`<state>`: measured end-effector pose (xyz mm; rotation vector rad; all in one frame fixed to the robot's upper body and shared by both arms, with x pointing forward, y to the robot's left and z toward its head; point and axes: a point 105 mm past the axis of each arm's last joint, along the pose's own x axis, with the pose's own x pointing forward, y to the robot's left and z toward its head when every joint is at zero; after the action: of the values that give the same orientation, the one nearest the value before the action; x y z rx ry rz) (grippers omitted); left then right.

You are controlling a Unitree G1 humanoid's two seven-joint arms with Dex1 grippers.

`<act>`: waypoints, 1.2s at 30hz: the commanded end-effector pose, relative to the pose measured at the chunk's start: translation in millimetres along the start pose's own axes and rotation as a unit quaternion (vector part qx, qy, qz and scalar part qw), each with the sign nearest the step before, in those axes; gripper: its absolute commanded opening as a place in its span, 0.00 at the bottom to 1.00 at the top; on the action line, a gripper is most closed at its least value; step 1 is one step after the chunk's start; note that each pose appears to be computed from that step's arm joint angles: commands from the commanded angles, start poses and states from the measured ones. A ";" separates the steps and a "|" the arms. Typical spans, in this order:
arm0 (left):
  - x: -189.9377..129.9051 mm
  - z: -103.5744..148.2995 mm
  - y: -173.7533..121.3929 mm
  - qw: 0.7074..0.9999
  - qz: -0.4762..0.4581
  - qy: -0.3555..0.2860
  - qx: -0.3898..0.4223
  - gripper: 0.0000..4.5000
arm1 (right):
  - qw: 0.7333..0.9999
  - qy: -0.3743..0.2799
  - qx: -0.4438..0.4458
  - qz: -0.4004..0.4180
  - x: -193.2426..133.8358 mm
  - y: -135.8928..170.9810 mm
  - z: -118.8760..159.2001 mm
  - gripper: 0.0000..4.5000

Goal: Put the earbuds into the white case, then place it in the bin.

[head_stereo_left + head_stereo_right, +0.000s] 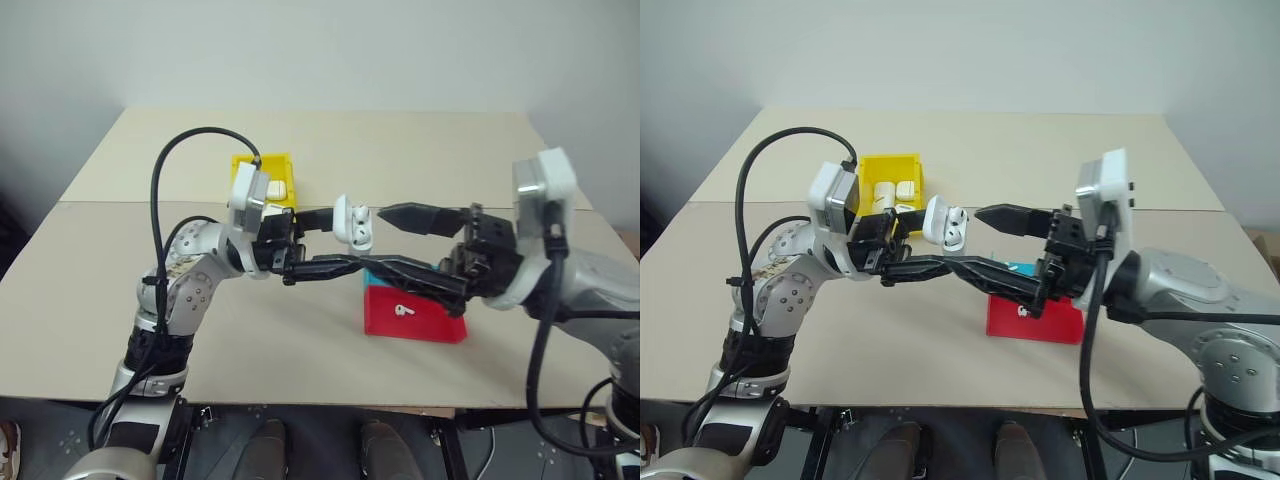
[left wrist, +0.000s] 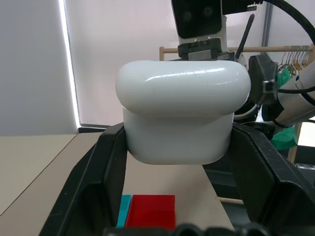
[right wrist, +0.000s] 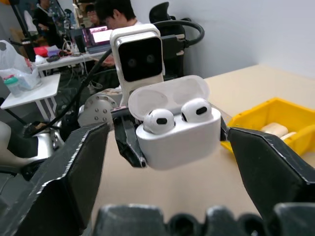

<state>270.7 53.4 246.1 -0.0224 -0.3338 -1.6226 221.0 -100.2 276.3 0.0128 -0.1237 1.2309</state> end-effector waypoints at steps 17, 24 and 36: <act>24.4 -33.9 18.8 0.990 0.076 0.092 0.075 0.62 | 0.945 0.261 -0.196 0.036 41.6 -28.1 2.5 0.01; 10.2 -26.2 19.4 0.986 0.120 0.075 0.084 0.62 | 0.930 0.310 -0.199 -0.014 15.7 -51.3 -9.9 0.01; -85.2 10.4 117.0 0.787 0.598 0.041 0.146 0.62 | 0.969 0.125 -0.166 -0.137 -1.1 -59.7 5.1 0.01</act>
<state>383.3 119.1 250.4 0.0475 -0.3390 -0.4330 281.1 -126.4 275.1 -0.3582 -0.0199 0.9375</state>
